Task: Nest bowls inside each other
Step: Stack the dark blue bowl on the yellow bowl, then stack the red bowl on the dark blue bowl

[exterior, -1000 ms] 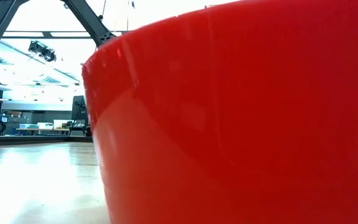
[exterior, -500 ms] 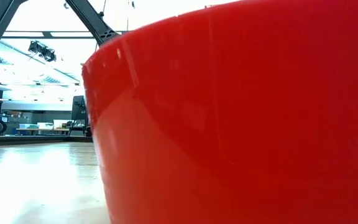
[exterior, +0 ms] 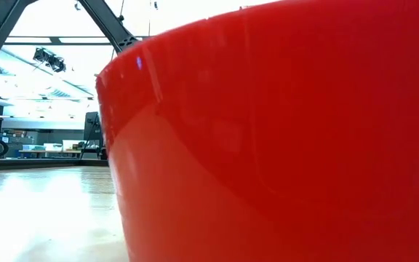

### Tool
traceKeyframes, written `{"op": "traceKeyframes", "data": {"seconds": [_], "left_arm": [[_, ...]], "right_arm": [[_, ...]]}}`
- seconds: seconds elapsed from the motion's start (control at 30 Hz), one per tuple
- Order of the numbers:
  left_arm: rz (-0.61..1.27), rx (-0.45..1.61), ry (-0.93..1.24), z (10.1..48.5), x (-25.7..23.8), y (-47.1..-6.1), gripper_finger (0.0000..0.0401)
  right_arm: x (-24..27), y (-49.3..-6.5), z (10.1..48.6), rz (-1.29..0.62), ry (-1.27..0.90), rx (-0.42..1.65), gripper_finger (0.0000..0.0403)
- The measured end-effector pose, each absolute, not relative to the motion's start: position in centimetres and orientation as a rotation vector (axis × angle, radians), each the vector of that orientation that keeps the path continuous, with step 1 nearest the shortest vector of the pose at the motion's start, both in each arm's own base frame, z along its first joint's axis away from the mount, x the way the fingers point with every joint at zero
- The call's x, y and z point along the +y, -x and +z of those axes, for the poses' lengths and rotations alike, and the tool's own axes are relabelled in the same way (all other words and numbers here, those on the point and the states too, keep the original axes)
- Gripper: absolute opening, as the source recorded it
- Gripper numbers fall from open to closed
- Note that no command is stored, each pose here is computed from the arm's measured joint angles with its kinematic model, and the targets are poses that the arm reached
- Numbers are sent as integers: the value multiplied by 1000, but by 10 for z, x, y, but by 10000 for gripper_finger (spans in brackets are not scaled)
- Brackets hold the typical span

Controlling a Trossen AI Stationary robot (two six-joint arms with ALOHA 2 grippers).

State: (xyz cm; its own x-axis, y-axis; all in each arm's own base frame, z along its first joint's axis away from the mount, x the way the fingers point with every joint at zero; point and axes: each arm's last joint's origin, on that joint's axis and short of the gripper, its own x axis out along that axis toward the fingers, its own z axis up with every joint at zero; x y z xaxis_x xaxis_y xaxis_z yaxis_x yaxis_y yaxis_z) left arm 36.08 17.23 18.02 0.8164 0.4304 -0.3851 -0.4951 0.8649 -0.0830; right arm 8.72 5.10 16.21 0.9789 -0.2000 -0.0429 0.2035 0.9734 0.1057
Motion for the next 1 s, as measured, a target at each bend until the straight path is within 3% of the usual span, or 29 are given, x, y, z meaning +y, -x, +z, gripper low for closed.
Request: {"op": "traceKeyframes", "data": {"seconds": [0.43, 0.63, 0.8, 1.0], "left_arm": [[526, 398, 270, 162, 175, -364, 2], [513, 383, 208, 163, 169, -368, 1], [404, 339, 44, 184, 139, -379, 10], [280, 457, -105, 198, 84, -381, 28]], "right_arm": [[51, -87, 163, -204, -112, 27, 109], [51, -87, 163, -204, -113, 27, 110], [51, -87, 163, -204, -113, 27, 109], [52, -87, 162, -182, -119, 31, 111]]}}
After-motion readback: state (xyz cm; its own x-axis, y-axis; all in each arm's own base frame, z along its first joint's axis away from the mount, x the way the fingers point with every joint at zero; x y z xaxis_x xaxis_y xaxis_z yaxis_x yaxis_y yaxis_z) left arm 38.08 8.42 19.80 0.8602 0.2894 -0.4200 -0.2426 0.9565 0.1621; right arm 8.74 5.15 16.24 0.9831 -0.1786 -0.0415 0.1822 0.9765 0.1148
